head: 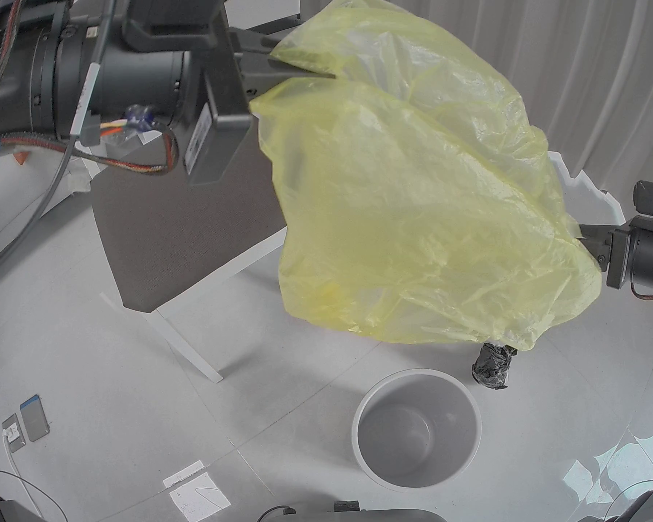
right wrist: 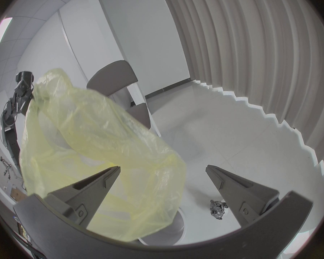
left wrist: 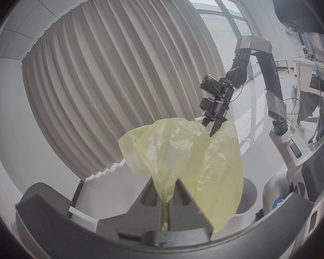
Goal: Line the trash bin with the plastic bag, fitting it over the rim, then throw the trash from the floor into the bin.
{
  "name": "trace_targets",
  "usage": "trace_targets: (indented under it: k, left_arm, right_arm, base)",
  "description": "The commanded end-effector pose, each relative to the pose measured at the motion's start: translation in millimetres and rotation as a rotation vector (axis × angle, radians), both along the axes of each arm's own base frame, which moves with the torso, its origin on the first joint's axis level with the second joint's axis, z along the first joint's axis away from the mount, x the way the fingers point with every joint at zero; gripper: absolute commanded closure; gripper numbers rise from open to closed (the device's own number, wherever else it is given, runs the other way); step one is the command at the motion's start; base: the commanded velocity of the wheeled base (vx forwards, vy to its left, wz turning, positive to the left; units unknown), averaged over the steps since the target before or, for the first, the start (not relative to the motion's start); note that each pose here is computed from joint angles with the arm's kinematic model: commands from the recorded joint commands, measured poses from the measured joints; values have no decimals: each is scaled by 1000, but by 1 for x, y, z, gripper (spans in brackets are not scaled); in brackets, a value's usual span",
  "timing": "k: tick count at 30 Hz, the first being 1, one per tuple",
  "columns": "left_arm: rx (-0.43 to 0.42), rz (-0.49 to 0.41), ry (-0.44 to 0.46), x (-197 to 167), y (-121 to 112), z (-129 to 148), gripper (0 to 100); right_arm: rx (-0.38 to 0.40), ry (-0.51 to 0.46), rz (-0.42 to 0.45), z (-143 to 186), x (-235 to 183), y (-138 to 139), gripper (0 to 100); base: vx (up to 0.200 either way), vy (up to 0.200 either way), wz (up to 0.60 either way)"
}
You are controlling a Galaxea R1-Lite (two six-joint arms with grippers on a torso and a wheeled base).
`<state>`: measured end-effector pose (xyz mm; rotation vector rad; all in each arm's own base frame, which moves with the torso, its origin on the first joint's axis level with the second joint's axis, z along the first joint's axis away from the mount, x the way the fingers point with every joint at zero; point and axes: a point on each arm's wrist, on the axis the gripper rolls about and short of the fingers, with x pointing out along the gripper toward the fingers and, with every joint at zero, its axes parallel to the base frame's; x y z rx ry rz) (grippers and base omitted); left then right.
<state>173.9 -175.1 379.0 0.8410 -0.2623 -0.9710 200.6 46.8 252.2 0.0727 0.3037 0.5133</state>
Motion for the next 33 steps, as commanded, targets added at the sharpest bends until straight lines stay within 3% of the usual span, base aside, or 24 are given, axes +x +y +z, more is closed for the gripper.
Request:
trace_targets:
  k: [1, 5, 6, 21, 24, 25, 26, 27, 29, 33]
  left_arm:
    - [-11, -9, -9, -2, -1, 5, 100]
    - [-12, -9, -10, -4, 0, 5, 100]
    - [-12, -9, -10, -4, 0, 5, 100]
    - [-25, 37, 15, 8, 1, 3, 100]
    - [-83, 94, 94, 23, 4, -1, 100]
    - [-166, 125, 193, 30, 2, -4, 100]
    - [-166, 125, 193, 30, 2, -4, 100]
    - [-279, 148, 309, 32, 0, -5, 100]
    - [-356, 162, 412, 33, -4, -11, 100]
    - [-406, 200, 534, 34, -6, -29, 100]
  right_arm:
    - [1, -13, 6, 2, -4, 0, 0]
    - [3, -21, 9, 3, -4, 1, 0]
    - [3, -21, 9, 3, -4, 1, 100]
    - [-22, 15, 16, -7, -5, 1, 100]
    - [-27, 15, 16, -7, -5, 1, 100]
    - [-29, 23, 16, -10, -6, 0, 100]
    - [-29, 23, 16, -10, -6, 0, 100]
    - [-33, 35, 14, -14, -6, 0, 100]
    - [-38, 49, 5, -18, -7, 0, 100]
    - [-46, 74, -3, -26, -8, 0, 100]
  base:
    - [0, 0, 0]
    - [0, 0, 0]
    - [0, 0, 0]
    - [0, 0, 0]
    - [0, 0, 0]
    - [0, 0, 0]
    - [0, 0, 0]
    - [0, 0, 0]
    - [0, 0, 0]
    - [0, 0, 0]
